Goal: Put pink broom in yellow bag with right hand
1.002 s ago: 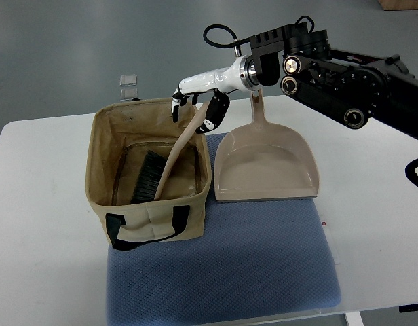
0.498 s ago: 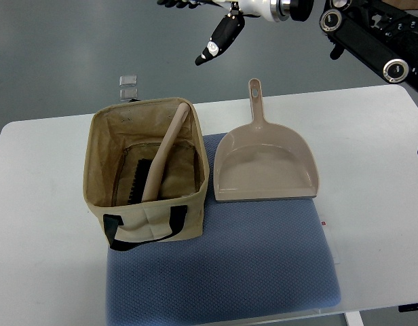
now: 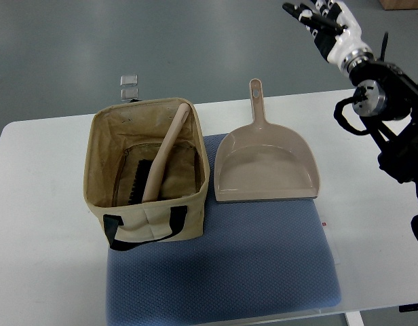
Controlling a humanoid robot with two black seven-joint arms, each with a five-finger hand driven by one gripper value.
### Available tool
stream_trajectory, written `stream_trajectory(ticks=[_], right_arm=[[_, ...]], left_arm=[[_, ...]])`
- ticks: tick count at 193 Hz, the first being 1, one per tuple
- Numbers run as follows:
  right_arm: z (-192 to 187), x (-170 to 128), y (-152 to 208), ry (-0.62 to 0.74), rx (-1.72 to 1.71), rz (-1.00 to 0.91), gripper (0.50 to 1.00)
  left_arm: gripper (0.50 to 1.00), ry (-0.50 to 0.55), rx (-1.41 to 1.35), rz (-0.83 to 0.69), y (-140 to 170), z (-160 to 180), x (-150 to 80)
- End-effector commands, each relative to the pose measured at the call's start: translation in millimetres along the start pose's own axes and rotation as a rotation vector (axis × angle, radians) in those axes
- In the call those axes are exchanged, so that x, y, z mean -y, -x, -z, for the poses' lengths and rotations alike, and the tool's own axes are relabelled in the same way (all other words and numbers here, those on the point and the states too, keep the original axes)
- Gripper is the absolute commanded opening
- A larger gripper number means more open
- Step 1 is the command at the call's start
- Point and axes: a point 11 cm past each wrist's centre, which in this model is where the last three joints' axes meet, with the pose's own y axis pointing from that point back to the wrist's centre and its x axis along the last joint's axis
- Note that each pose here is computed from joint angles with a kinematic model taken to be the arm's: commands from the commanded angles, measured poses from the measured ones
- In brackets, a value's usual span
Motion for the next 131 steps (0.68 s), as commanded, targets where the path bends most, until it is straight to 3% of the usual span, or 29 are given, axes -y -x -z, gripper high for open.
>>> stream_trajectory(ticks=[1,33,68,131], right_arm=[[-30.6,-16.9,-24.0,0.006,0.148,-0.056,0.940],[-77.7,-32.4,-27.7,-0.001,0.339,-0.059,0.940],[-69.4,-33.6,-52.0,-0.109,0.478,-0.129,0.940],[-63.1,-29.1,-48.3,-0.136,0.521,-0.137,0.940]], left_arm=[[1.000,-0.002,0.001,0.001,0.5,0.3,0.0],[1.000,-0.002,0.005,0.002,1.0,0.5,0.0],[1.000,-0.002,0.005,0.002,1.0,0.5,0.0],[1.000,-0.004,0.004,0.001,0.4,0.6,0.0]])
